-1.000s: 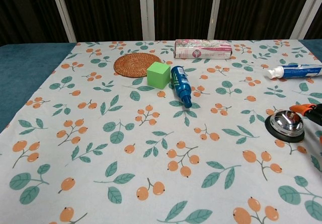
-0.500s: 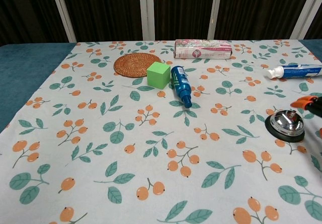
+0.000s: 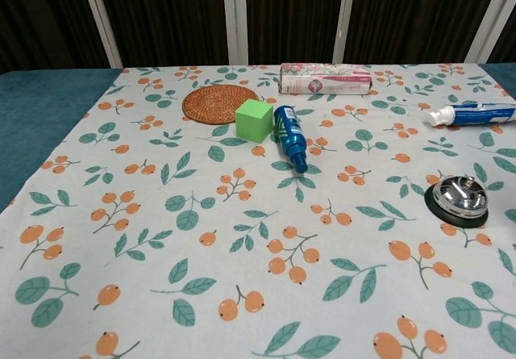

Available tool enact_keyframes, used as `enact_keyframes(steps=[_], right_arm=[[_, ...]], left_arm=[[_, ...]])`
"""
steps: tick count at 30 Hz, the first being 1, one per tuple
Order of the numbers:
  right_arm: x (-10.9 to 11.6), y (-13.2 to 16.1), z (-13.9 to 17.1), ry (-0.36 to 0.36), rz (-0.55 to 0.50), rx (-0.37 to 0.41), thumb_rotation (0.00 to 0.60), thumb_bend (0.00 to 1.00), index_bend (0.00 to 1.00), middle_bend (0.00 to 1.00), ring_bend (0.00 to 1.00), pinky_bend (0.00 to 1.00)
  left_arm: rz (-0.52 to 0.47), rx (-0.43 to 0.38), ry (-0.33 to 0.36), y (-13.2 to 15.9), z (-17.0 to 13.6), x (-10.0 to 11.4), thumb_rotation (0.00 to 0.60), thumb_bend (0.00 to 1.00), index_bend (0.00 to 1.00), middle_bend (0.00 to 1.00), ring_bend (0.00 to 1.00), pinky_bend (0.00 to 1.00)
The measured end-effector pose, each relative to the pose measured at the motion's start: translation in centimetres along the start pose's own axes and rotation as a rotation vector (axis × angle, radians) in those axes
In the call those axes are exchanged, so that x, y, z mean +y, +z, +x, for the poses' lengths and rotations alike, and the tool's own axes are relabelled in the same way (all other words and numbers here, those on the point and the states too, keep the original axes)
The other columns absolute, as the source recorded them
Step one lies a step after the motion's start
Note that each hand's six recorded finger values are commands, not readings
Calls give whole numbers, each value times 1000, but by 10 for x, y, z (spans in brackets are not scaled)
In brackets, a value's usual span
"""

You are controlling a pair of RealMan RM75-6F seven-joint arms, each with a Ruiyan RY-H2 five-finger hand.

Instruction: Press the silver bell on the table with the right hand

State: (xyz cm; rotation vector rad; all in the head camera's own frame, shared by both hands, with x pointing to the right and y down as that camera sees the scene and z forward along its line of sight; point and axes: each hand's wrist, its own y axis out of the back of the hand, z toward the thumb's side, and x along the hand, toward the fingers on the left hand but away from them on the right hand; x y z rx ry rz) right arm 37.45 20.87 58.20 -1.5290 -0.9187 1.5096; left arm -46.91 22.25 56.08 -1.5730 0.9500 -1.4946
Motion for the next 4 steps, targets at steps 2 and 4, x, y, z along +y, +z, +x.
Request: enact_keyframes(steps=[2, 4], right_arm=[[3, -6, 8, -13, -1, 4, 600, 245, 0, 0, 0, 0], [7, -13, 18, -27, -7, 12, 600, 244, 0, 0, 0, 0]], left_arm=[[1, -2, 1, 0, 0, 0, 600, 33, 0, 0, 0, 0], [2, -3, 2, 1, 0, 0, 600, 34, 0, 0, 0, 0]])
